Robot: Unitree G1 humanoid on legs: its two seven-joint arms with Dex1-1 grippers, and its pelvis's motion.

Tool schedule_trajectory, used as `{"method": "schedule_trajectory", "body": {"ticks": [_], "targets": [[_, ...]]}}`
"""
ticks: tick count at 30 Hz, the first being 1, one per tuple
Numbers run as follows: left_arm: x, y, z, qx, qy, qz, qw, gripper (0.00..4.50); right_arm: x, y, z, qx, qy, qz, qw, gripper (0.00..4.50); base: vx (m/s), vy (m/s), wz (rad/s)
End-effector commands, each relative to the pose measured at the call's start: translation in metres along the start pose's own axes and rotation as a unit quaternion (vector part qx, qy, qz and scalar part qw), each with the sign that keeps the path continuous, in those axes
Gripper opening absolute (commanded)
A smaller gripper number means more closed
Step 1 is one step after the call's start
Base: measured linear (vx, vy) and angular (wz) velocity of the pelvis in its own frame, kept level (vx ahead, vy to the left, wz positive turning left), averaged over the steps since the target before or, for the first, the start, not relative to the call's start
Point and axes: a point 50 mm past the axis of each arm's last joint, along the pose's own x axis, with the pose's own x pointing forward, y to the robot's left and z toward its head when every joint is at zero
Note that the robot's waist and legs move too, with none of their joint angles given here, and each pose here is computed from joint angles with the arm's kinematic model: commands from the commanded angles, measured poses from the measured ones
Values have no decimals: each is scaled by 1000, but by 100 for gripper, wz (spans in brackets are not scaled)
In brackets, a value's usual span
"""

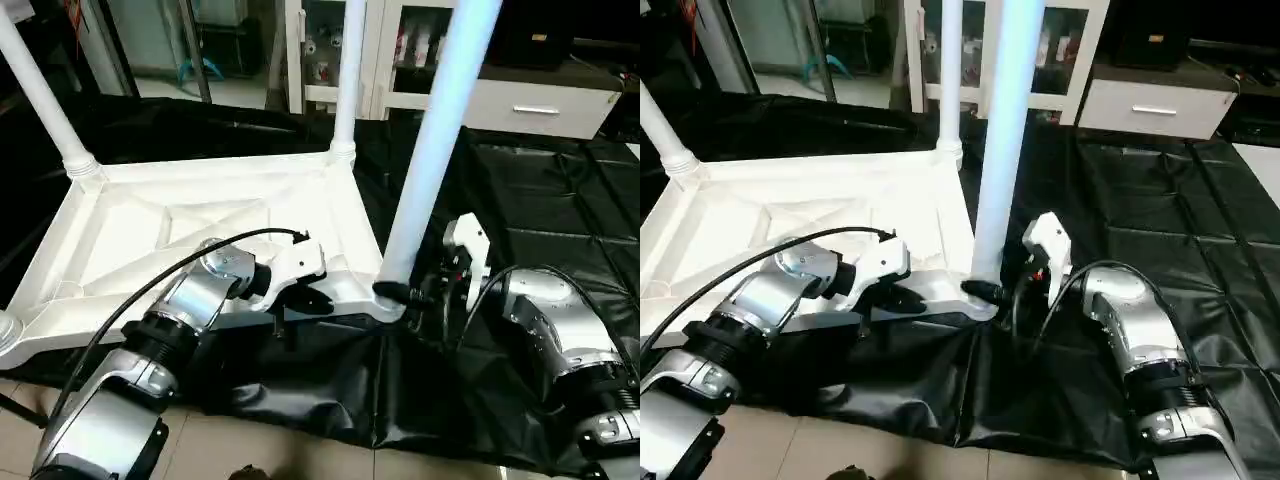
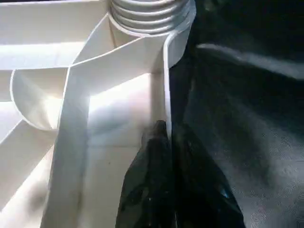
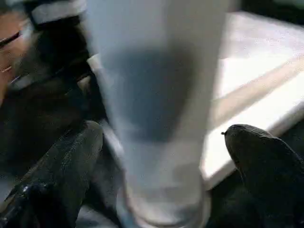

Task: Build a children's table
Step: Rotate leg to tighten

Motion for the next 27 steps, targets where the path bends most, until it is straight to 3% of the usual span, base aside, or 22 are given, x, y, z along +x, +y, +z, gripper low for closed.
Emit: {"method": "schedule_trajectory", "body": {"ticks": [1, 9, 19, 23, 27], "targets": [[15, -19, -28, -24, 70, -66, 995, 0, 3, 6, -6, -4, 25, 31, 999, 431, 0, 0, 0], [16, -20, -22, -27, 63, -64, 996, 0, 3, 3, -10, -3, 44, 41, 998, 350, 0, 0, 0], [11, -18, -24, -30, 67, -51, 996, 0, 4, 1, -9, -13, 56, 63, 996, 280, 0, 0, 0], [10, -18, -25, -28, 71, -47, 996, 0, 2, 2, -15, -23, 78, 68, 994, 238, 0, 0, 0], [13, -17, -24, -22, 72, -45, 996, 0, 5, 5, -20, -18, 79, 64, 995, 223, 0, 0, 0]]}}
